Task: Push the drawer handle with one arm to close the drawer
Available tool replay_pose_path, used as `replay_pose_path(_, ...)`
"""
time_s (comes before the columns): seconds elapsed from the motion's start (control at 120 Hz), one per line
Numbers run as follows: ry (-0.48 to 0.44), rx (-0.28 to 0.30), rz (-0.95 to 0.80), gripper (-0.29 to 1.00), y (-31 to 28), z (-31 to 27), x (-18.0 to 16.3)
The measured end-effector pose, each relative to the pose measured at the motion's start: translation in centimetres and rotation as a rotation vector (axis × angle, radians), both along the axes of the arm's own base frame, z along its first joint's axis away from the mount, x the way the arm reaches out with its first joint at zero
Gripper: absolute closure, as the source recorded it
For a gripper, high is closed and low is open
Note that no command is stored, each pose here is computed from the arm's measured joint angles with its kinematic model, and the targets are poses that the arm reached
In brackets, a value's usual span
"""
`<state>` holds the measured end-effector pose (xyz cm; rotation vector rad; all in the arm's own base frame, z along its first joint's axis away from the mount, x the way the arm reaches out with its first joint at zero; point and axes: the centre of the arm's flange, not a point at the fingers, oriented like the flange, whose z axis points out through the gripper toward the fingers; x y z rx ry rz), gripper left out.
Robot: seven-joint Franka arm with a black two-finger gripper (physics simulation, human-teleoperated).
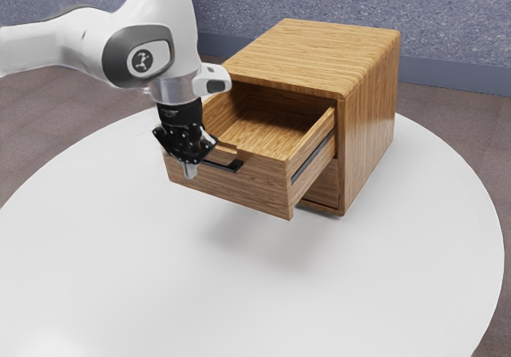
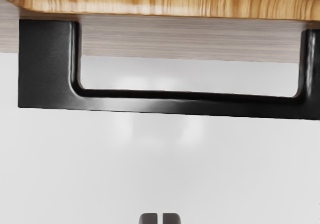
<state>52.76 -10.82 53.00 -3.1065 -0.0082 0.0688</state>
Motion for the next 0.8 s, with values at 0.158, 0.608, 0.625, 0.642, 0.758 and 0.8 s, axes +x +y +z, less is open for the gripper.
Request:
replay_pose_path(0.158,-0.011,0.017,-0.044,0.79,-2.1,-0.3,0.4)
replay_pose_path(0.608,-0.045,0.06,-0.073,0.79,-3.3,-2.0,2.9)
replay_pose_path(0.625,-0.044,0.062,-0.071,0.79,-3.2,-2.2,3.0)
replay_pose_path(0.642,-0.043,0.064,-0.069,0.79,-3.1,-2.4,3.2)
replay_pose_path(0.758,-0.048,0.077,-0.041,0.79,-1.2,-2.9,4.0)
replay_pose_path(0.8,-0.068,0.084,-0.034,0.79,-0.7,-2.3,4.6)
